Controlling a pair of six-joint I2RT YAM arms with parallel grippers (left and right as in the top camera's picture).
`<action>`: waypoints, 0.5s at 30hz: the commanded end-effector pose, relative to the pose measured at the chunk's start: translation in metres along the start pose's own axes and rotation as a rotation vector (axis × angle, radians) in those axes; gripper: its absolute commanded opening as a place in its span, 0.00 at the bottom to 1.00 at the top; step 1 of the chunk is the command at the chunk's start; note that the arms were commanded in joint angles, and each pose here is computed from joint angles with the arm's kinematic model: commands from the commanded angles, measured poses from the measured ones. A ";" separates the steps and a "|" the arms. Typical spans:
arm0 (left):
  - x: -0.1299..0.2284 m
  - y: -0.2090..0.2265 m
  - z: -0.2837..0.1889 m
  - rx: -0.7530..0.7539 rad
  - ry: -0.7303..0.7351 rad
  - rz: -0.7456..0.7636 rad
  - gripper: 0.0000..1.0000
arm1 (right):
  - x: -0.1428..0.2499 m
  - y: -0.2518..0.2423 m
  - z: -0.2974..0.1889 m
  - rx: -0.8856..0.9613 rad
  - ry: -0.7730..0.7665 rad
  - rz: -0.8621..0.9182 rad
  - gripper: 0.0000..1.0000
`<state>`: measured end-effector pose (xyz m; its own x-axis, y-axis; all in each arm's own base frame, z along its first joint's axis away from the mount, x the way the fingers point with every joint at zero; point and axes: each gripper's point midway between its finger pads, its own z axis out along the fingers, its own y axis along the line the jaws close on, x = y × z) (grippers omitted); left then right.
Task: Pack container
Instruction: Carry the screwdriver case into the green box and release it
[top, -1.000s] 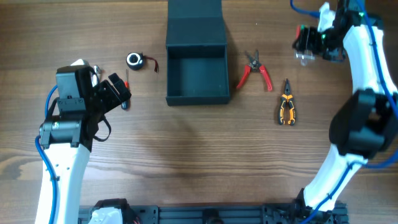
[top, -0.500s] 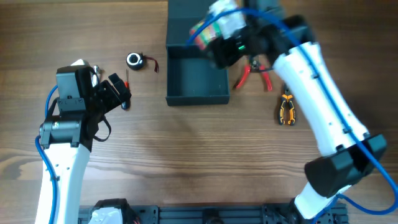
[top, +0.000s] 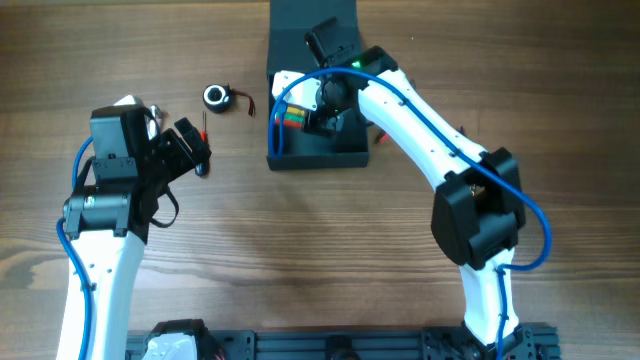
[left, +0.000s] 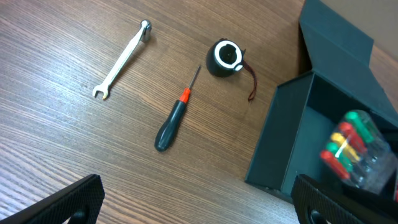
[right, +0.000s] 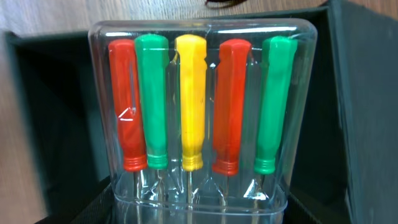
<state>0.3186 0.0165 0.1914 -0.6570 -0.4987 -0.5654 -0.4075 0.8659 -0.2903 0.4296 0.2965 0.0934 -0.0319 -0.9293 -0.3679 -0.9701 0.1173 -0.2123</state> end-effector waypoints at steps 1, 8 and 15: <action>-0.007 -0.003 -0.004 0.002 -0.022 0.024 1.00 | -0.004 -0.014 0.004 0.051 -0.010 -0.100 0.04; -0.007 -0.003 -0.004 0.002 -0.022 0.024 1.00 | -0.009 -0.030 0.021 0.105 -0.044 -0.150 0.04; -0.007 -0.003 -0.004 0.002 -0.022 0.024 1.00 | 0.001 -0.028 0.044 0.085 -0.017 -0.168 0.04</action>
<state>0.3187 0.0165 0.1914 -0.6566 -0.4990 -0.5655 -0.4076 0.8657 -0.2906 0.4611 0.3125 0.0769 0.1307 -0.9225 -0.3633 -0.9362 0.0057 -0.3514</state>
